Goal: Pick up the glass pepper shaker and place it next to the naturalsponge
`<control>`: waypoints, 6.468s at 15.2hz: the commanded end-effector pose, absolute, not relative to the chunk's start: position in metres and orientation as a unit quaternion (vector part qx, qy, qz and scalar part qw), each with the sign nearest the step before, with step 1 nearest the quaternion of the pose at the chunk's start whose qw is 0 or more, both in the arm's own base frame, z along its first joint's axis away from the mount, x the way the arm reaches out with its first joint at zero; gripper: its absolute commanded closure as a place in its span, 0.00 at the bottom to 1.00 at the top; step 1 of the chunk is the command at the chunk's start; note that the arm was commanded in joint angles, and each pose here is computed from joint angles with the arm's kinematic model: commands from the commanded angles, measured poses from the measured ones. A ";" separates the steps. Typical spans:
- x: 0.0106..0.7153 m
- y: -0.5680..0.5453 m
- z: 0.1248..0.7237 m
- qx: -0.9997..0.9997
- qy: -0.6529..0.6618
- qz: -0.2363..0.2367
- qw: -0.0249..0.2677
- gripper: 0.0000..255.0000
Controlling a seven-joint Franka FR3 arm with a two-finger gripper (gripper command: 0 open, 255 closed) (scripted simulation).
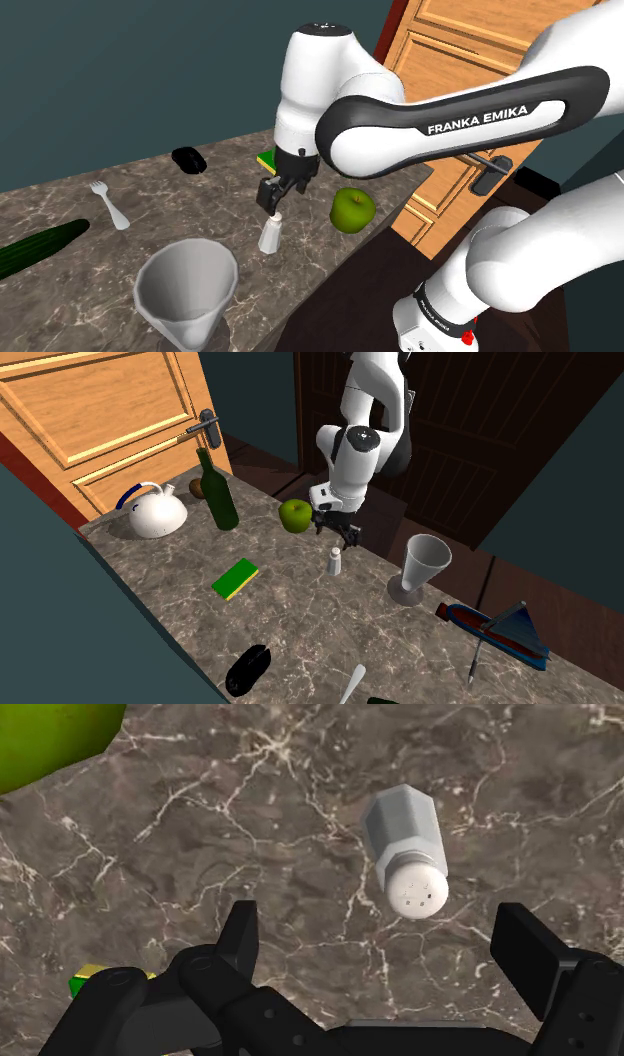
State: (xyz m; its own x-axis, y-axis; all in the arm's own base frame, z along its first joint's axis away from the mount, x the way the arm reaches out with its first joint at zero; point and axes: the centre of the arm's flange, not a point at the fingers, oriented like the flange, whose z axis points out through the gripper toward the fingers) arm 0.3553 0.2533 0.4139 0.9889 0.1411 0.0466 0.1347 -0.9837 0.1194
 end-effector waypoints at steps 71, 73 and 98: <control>0.368 0.155 0.535 0.996 0.067 0.026 0.057 1.00; 0.370 0.129 0.535 0.996 0.067 0.026 0.057 1.00; 0.389 -0.201 0.536 0.996 0.067 0.026 0.057 1.00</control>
State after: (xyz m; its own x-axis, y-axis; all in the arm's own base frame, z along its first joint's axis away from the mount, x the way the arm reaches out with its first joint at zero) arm 0.3881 -0.1838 0.5360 0.9897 0.1360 0.0451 0.1300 -0.9846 0.1167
